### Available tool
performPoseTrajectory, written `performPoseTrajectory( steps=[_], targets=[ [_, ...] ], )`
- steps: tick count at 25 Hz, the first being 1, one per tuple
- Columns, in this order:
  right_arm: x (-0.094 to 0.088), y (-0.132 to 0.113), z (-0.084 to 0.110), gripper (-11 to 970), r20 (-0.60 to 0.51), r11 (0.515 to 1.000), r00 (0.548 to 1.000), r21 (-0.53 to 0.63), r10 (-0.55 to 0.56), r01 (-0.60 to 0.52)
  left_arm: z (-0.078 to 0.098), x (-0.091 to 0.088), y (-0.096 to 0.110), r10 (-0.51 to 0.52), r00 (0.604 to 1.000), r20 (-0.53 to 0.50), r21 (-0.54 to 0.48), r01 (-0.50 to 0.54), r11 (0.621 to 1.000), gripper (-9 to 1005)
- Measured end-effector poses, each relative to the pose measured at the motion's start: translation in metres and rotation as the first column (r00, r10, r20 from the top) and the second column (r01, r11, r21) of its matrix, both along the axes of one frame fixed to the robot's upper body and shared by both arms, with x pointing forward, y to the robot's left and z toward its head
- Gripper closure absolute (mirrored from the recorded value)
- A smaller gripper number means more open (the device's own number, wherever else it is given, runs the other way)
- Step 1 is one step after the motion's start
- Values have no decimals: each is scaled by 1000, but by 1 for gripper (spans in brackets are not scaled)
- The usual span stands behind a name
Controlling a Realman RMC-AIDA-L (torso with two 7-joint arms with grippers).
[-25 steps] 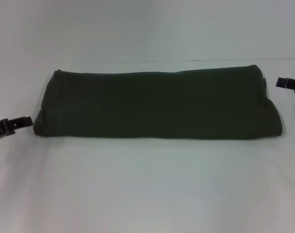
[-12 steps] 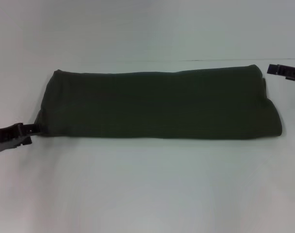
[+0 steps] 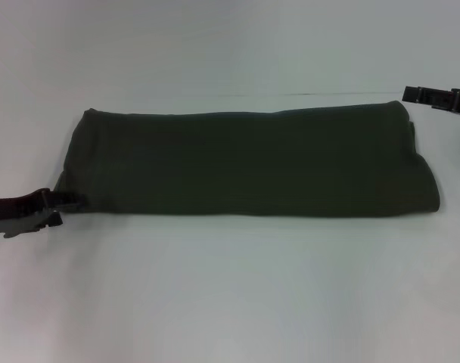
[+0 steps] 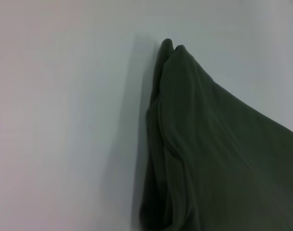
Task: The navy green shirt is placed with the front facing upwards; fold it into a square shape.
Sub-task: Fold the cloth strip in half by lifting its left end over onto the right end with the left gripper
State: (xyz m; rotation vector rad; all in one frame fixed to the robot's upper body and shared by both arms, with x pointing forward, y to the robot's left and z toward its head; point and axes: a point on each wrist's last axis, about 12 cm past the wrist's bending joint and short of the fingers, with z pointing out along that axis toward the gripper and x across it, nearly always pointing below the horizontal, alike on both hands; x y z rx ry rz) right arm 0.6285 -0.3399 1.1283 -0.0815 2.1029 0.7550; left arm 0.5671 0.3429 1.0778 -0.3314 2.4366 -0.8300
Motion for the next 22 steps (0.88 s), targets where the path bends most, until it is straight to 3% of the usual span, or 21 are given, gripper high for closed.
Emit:
performPoseTrajectory(
  steps=[22],
  targets=[
    [1, 1, 1, 90, 7, 1000, 1000, -1, -3, 3, -4, 9, -7, 24, 999, -42, 6, -24, 1000, 310]
  ],
)
